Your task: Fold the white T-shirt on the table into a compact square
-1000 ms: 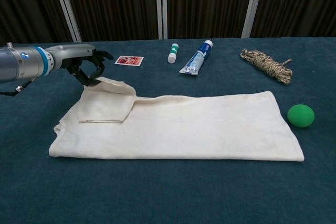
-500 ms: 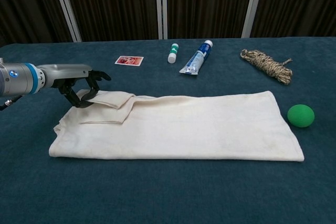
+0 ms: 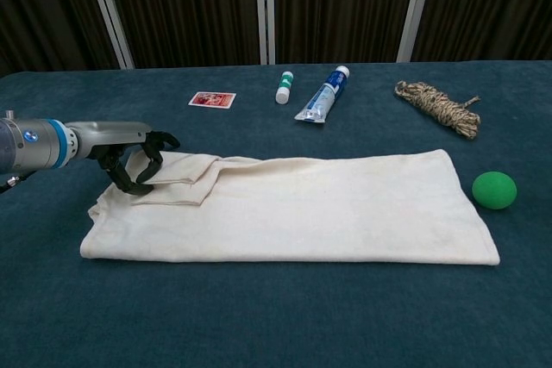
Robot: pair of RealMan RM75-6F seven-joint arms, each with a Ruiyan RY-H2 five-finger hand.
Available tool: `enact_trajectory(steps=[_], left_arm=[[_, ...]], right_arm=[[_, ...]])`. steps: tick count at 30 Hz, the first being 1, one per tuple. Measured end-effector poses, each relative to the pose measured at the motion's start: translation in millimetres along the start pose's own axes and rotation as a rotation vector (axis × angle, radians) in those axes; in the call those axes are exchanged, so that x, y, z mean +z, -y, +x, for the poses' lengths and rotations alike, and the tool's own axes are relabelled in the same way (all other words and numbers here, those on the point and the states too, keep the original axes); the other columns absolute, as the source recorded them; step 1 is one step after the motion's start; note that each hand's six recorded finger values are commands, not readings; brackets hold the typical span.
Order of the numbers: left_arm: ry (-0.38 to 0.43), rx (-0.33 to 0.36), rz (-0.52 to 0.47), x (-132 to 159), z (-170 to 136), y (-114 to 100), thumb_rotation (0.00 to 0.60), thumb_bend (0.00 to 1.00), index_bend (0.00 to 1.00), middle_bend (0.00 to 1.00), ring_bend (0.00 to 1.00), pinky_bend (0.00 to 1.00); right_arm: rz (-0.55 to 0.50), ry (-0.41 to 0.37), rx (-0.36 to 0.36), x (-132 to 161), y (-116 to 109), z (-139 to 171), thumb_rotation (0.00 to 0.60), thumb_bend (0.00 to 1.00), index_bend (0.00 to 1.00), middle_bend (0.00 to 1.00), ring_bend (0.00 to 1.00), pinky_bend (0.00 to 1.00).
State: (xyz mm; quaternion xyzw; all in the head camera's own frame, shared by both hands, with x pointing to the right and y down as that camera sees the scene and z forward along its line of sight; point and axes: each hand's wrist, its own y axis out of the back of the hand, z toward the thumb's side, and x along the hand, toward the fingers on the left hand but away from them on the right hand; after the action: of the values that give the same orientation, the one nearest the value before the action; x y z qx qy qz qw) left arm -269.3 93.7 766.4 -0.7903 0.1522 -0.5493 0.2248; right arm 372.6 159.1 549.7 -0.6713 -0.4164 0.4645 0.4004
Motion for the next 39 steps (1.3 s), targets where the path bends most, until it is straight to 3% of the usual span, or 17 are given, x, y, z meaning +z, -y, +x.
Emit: enact_trajectory(steps=[3,7,17,23,30,34,39], left_arm=[[-0.001,-0.003,0.0,-1.5,-2.0,-1.7,0.6,0.01,0.18,0.0,0.0,0.0],[-0.001,-0.004,-0.008,-3.8,-7.4,-6.4,0.6,0.0,0.05,0.0,0.0,0.0],[0.004,0.065,-0.047,-13.7,-35.5,-41.7,0.6,0.0,0.01,0.0,0.0,0.0],[-0.008,0.169,-0.034,-26.5,-60.5,-74.9,0.6,0.0,0.0,0.0,0.0,0.0],[-0.043,0.355,0.008,-41.0,-103.1,-105.0,0.6,0.0,0.0,0.0,0.0,0.0],[-0.099,0.46,0.013,-51.6,-137.3,-111.5,0.6,0.0,0.0,0.0,0.0,0.0],[-0.212,0.541,0.007,-68.5,-183.7,-103.5,0.6,0.0,0.0,0.0,0.0,0.0]], right_arm=[[-0.001,0.001,-0.003,-0.3,-0.8,-0.1,0.6,0.0,0.08,0.0,0.0,0.0],[-0.004,0.0,-0.006,0.2,-1.9,0.3,0.6,0.0,0.08,0.0,0.0,0.0],[-0.008,-0.01,-0.012,3.3,-4.1,1.8,0.6,0.0,0.08,0.0,0.0,0.0],[-0.006,-0.011,-0.014,4.3,-5.5,3.2,0.6,0.0,0.08,0.0,0.0,0.0],[0.0,-0.015,-0.001,5.8,-2.8,3.4,0.6,0.0,0.08,0.0,0.0,0.0],[0.002,-0.021,0.011,7.3,0.4,2.5,0.6,0.0,0.08,0.0,0.0,0.0],[0.008,-0.026,0.033,8.3,6.0,2.3,0.6,0.0,0.12,0.0,0.0,0.0]])
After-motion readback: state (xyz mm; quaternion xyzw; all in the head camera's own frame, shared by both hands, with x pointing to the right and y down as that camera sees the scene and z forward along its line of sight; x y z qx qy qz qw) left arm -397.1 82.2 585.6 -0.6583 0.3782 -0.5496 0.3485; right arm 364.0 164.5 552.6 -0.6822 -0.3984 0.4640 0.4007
